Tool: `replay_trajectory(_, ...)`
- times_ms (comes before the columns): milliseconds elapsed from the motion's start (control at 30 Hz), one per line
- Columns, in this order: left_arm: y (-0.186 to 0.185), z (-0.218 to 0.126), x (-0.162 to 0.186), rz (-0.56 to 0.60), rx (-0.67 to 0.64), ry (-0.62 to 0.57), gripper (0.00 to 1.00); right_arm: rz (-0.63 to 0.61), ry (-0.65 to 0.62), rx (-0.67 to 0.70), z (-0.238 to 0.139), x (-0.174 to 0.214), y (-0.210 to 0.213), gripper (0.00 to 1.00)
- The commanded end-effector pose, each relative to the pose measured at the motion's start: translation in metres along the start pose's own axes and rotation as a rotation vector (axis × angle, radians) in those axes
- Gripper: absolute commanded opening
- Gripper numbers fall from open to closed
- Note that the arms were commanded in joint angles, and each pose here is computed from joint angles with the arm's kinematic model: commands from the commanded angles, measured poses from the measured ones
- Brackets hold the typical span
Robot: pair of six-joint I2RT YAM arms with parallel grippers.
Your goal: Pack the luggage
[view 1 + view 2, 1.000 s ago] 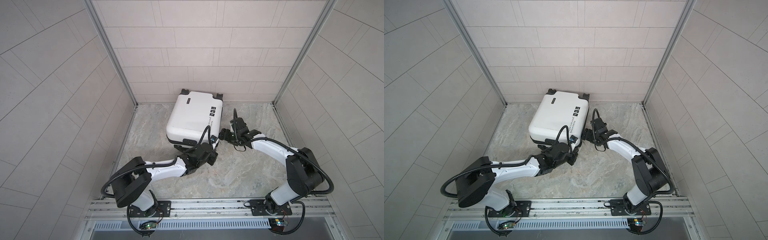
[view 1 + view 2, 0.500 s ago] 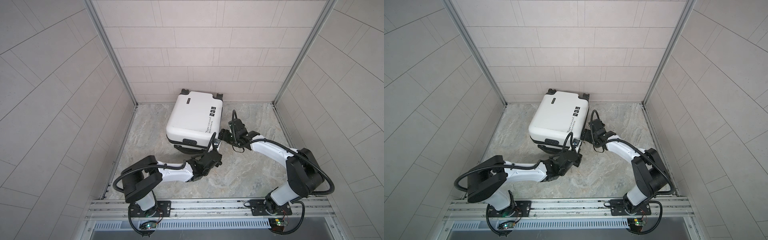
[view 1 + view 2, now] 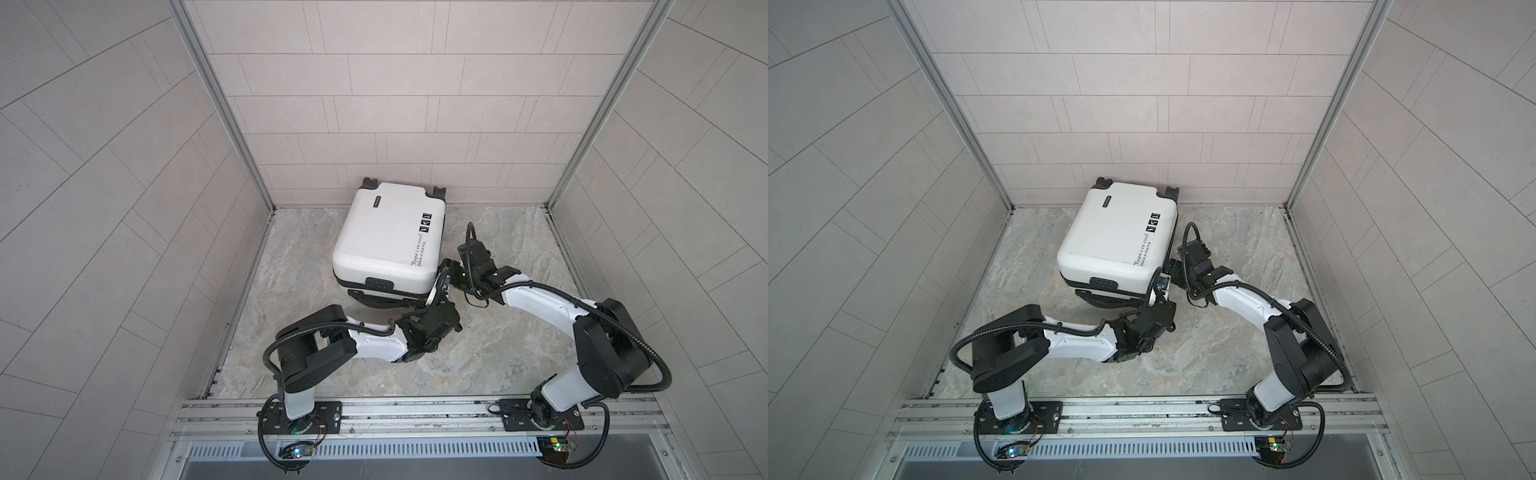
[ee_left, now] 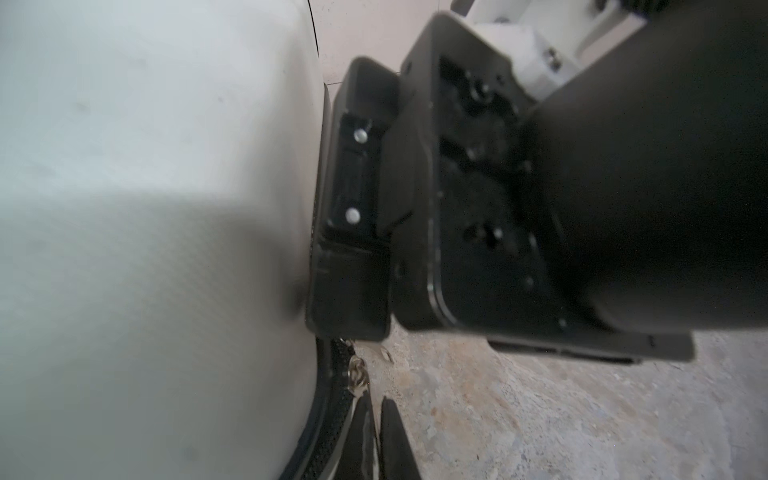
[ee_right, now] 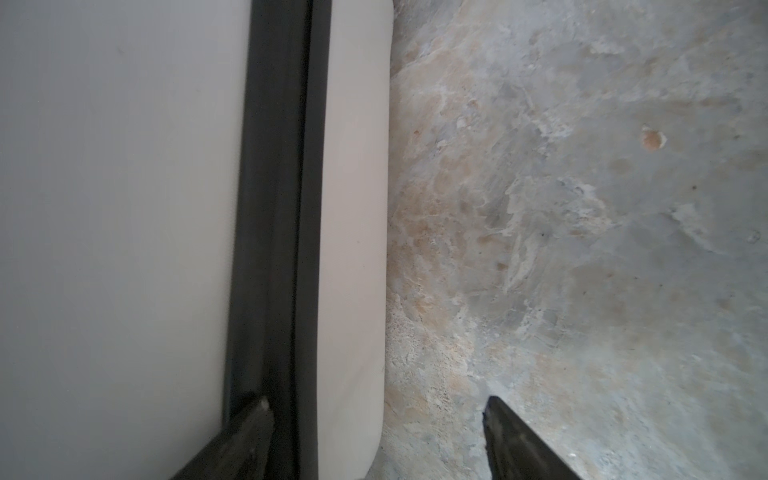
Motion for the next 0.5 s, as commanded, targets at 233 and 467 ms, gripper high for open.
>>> replay_trajectory(233, -0.030, -0.022, -0.074, -0.191, 0.244, -0.282, 0.16, -0.114, 0.245, -0.089, 0.007, 0.048, 0.012, 0.85)
replay_trajectory(467, -0.005, -0.058, -0.089, -0.068, 0.293, -0.195, 0.81, -0.113, 0.197, -0.069, -0.007, 0.025, 0.007, 0.88)
Point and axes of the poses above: each gripper's point midway between its finger pads, its own z axis out along the fingers, its own y axis along the line the jaws close on, x = y × z, the point moved 10 cm from there along -z, back along the fingers, and after that the axes turned 15 degrees about z, right-handed, at the moved point
